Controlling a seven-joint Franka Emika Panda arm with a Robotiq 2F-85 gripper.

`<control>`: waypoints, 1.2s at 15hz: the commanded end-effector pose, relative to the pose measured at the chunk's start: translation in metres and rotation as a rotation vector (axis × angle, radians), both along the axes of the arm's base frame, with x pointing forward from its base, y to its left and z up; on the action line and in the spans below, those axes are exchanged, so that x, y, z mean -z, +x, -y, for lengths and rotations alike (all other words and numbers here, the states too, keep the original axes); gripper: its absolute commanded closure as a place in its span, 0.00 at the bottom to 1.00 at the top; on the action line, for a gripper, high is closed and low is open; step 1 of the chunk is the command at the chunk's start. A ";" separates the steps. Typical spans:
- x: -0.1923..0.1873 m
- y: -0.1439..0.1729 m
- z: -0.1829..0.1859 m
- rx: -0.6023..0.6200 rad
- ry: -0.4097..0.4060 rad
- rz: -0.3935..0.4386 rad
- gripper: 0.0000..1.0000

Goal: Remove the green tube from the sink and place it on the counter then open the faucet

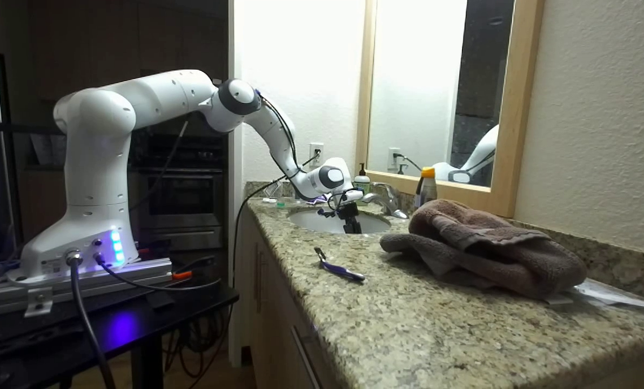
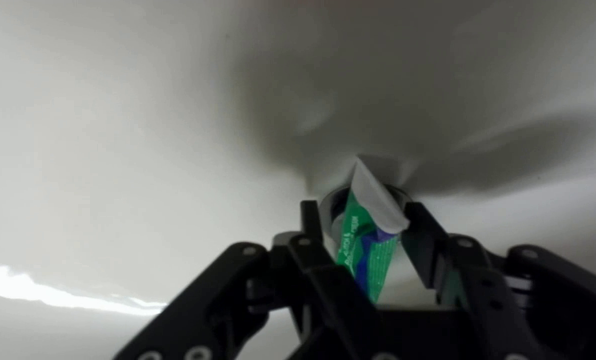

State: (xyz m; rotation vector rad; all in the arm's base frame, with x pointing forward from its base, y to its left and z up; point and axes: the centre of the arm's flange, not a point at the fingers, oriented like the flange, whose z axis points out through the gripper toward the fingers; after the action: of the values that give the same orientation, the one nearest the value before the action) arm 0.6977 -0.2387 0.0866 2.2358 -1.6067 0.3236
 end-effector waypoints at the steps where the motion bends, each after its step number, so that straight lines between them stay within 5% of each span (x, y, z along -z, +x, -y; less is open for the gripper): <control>1: 0.002 -0.005 0.009 0.000 -0.003 0.000 0.83; 3: 0.003 -0.006 0.010 0.002 -0.002 0.001 0.97; 7: 0.001 -0.008 0.011 0.028 0.012 -0.019 0.98; 13: 0.007 -0.015 -0.001 0.093 0.156 -0.251 0.98; 18: -0.035 -0.039 -0.105 -0.034 0.297 -0.363 0.98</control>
State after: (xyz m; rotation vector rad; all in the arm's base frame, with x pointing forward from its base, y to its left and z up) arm 0.6858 -0.1810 0.1013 2.2659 -1.5481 -0.1575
